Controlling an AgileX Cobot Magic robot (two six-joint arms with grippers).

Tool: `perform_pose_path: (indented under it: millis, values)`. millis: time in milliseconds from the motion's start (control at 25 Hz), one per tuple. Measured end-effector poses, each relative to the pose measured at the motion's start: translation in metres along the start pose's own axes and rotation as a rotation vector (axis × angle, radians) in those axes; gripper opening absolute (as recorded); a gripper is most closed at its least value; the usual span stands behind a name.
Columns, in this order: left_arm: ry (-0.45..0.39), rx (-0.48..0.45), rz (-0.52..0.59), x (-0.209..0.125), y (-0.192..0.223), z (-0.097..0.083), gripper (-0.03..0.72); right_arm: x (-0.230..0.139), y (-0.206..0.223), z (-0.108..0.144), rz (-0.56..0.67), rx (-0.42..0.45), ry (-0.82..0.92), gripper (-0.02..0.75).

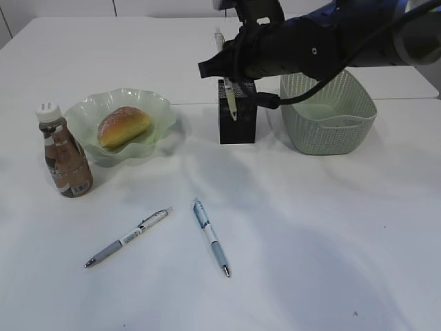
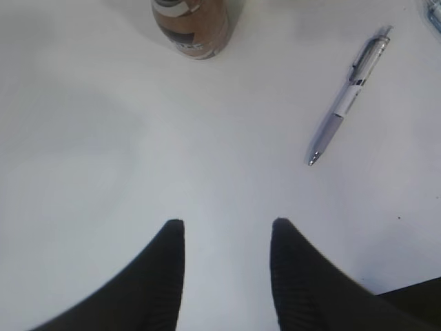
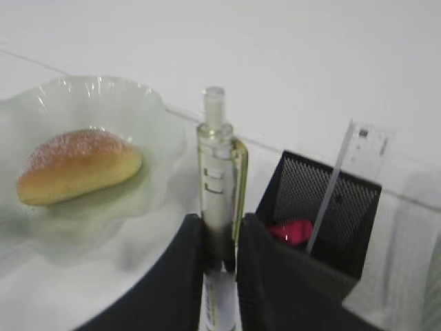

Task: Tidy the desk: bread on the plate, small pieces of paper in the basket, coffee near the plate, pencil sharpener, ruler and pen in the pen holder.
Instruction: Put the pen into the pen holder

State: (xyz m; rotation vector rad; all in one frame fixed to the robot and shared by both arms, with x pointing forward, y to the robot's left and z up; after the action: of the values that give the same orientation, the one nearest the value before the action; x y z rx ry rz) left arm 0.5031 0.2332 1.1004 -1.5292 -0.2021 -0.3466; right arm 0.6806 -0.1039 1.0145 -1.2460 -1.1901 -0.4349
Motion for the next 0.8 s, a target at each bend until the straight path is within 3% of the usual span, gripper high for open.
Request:
perform_pose_path:
  millis: [440, 800]
  values:
    - [0.000, 0.001, 0.000, 0.000, 0.000, 0.000, 0.286, 0.005, 0.015, -0.026, -0.214, -0.038, -0.016, 0.120]
    - [0.000, 0.001, 0.000, 0.000, 0.000, 0.000, 0.286, 0.010, 0.027, -0.024, -0.410, -0.029, -0.035, 0.119]
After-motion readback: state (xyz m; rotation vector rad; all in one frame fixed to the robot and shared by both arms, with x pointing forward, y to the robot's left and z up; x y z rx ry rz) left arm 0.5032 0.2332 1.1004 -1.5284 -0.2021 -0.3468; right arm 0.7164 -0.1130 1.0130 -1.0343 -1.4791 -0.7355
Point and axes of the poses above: a point on each arm's last joint axis where the gripper is mounted, y pointing out along that axis toward the gripper, z along the wrist's bending axis when the last joint is at zero, x = y × z, the point moved 2 cm from there along y, pointing out along that axis toward the gripper, and after that the axes turned 8 degrees about -y, right-handed, at the moved point
